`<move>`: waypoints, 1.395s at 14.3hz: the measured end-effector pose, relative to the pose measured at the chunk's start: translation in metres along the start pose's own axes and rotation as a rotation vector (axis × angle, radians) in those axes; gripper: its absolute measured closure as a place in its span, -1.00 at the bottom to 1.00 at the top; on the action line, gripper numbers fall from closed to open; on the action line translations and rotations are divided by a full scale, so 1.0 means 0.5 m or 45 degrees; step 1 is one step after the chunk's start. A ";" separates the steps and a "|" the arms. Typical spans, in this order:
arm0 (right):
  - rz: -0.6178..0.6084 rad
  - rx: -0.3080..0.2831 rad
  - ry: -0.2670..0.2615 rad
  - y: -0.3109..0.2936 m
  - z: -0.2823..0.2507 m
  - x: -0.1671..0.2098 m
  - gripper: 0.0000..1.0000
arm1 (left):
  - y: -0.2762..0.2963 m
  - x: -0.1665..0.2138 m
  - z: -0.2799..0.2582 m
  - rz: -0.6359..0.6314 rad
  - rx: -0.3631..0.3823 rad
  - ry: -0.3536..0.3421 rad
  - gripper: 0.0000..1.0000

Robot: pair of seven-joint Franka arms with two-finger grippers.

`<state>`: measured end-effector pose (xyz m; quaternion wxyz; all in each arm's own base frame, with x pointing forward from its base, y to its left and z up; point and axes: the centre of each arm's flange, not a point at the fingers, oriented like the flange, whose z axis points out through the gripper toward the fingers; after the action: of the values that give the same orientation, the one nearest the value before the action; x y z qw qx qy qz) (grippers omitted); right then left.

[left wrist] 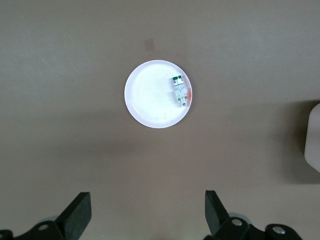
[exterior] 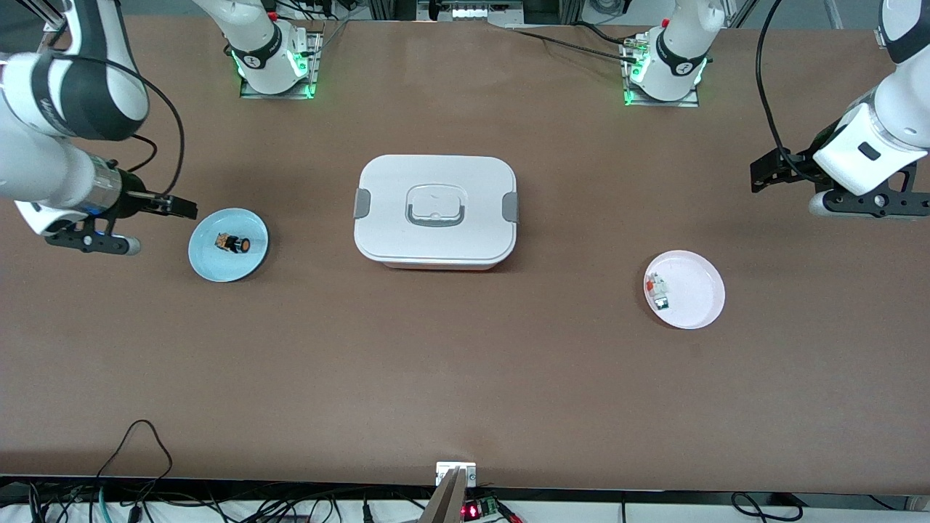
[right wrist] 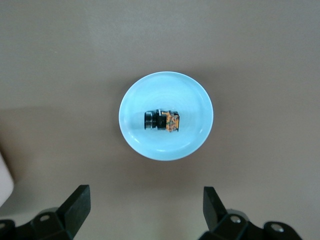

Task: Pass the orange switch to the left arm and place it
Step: 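Lower the right gripper and grasp the orange switch in the dish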

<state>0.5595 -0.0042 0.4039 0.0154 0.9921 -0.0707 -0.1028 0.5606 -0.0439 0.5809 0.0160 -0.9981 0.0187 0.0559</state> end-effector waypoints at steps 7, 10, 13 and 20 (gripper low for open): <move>-0.065 0.024 0.033 0.048 0.231 0.028 -1.00 | 0.002 0.000 -0.001 0.003 0.000 0.001 -1.00; -0.077 0.030 0.022 0.055 0.309 0.036 -1.00 | 0.006 -0.001 0.000 0.007 0.001 -0.002 -1.00; -0.082 0.033 0.019 0.051 0.359 0.036 -1.00 | 0.011 -0.002 -0.002 0.011 0.001 -0.001 -1.00; -0.090 0.039 0.020 0.041 0.425 0.046 -1.00 | 0.031 -0.012 -0.024 0.034 0.003 0.026 -1.00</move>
<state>0.5352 -0.0310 0.1922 -0.0030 0.9948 -0.0373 -0.0945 0.5552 -0.0597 0.5929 0.0161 -0.9983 0.0324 0.0460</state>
